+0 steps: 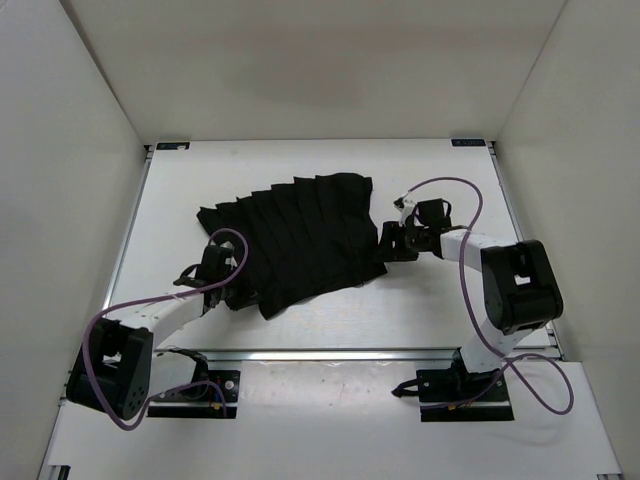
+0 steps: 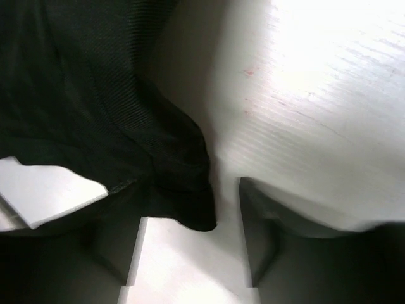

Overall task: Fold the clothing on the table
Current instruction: Flatten the skirt out

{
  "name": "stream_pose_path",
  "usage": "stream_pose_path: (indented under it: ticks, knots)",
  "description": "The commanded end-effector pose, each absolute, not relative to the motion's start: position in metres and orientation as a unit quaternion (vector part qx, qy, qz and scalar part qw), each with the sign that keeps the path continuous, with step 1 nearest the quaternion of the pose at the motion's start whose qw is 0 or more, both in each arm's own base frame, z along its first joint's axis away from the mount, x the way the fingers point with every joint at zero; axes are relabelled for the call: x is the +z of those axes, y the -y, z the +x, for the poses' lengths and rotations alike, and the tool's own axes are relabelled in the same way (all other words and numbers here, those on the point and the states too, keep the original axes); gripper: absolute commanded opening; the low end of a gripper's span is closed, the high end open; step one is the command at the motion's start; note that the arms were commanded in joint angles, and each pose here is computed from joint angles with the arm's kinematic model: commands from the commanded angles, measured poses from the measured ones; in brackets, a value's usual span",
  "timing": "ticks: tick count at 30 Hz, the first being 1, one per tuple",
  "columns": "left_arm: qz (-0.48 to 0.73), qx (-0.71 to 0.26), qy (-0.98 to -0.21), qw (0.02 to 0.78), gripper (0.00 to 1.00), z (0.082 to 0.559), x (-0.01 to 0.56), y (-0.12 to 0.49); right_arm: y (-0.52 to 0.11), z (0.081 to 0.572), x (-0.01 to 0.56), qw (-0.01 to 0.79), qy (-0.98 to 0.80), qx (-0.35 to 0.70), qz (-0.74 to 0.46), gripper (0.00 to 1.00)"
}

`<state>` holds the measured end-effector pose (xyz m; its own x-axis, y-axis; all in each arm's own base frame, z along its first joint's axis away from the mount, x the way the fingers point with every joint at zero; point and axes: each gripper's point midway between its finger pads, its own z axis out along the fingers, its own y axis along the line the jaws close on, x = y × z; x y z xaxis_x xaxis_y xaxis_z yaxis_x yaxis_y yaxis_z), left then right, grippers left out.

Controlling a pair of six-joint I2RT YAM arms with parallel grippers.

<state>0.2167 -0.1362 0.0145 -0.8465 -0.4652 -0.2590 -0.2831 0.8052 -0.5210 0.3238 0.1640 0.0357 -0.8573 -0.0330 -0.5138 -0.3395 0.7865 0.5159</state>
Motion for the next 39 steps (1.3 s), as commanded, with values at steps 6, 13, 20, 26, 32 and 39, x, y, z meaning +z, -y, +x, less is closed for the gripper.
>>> stream_pose_path:
  ticks: [6, 13, 20, 26, 32, 39]
  knots:
    - [-0.201, -0.268, -0.923, 0.189, 0.00, 0.219, 0.022, 0.148, -0.179, 0.308, 0.015, 0.210, -0.920, 0.305, -0.126, 0.26]
    - [-0.203, -0.274, -0.920, 0.192, 0.03, 0.221, 0.028, 0.145, -0.178, 0.322, 0.032, 0.226, -0.920, 0.297, -0.116, 0.00]
    - [-0.210, -0.290, -0.912, 0.200, 0.73, 0.209, 0.032, 0.156, -0.185, 0.336, 0.058, 0.256, -0.912, 0.295, -0.124, 0.01]
    - [-0.232, -0.285, -0.911, 0.189, 0.74, 0.192, 0.010, 0.157, -0.188, 0.323, 0.048, 0.230, -0.916, 0.303, -0.128, 0.00]
    - [-0.267, -0.271, -0.901, 0.208, 0.49, 0.189, 0.001, 0.148, -0.190, 0.319, 0.050, 0.236, -0.913, 0.307, -0.131, 0.00]
    - [-0.292, -0.238, -0.897, 0.230, 0.00, 0.196, -0.002, 0.131, -0.187, 0.318, 0.051, 0.232, -0.916, 0.303, -0.123, 0.00]
